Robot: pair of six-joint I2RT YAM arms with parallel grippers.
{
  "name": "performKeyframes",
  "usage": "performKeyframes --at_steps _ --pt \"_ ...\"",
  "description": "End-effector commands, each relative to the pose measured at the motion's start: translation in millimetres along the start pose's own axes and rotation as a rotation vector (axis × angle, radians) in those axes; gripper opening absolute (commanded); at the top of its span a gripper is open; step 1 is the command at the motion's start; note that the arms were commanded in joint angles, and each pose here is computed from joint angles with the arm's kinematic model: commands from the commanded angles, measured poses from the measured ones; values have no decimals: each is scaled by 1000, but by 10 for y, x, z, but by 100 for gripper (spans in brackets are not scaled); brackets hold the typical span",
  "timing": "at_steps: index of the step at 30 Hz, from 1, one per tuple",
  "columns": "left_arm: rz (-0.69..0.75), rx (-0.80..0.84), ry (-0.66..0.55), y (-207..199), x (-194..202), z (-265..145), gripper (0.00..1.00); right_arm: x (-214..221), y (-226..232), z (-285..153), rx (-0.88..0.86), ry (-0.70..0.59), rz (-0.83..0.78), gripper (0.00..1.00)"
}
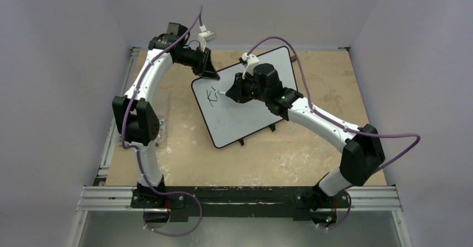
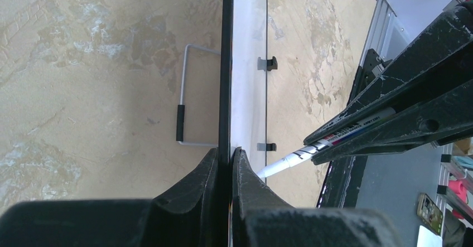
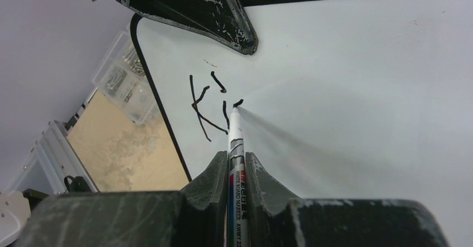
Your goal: Write a sentence on the whiteboard
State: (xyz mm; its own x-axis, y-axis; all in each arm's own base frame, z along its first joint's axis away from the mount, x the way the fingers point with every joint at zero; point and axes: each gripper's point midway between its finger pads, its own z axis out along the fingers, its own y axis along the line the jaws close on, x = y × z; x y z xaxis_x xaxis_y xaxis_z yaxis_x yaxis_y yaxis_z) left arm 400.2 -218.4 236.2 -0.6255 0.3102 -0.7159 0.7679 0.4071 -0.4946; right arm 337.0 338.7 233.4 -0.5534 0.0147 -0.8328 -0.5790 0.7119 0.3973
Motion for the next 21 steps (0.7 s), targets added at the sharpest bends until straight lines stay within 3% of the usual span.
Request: performKeyframes --at_steps 1,15,21 --pt "140 -67 9 -57 -88 -74 0 -36 -4 28 -2 -11 -10 0" --pt "146 -72 9 -62 -91 -87 0 308 -177 -42 47 47 -9 0" --pt "148 -73 8 -73 -94 -96 0 254 -166 -34 50 38 -9 0"
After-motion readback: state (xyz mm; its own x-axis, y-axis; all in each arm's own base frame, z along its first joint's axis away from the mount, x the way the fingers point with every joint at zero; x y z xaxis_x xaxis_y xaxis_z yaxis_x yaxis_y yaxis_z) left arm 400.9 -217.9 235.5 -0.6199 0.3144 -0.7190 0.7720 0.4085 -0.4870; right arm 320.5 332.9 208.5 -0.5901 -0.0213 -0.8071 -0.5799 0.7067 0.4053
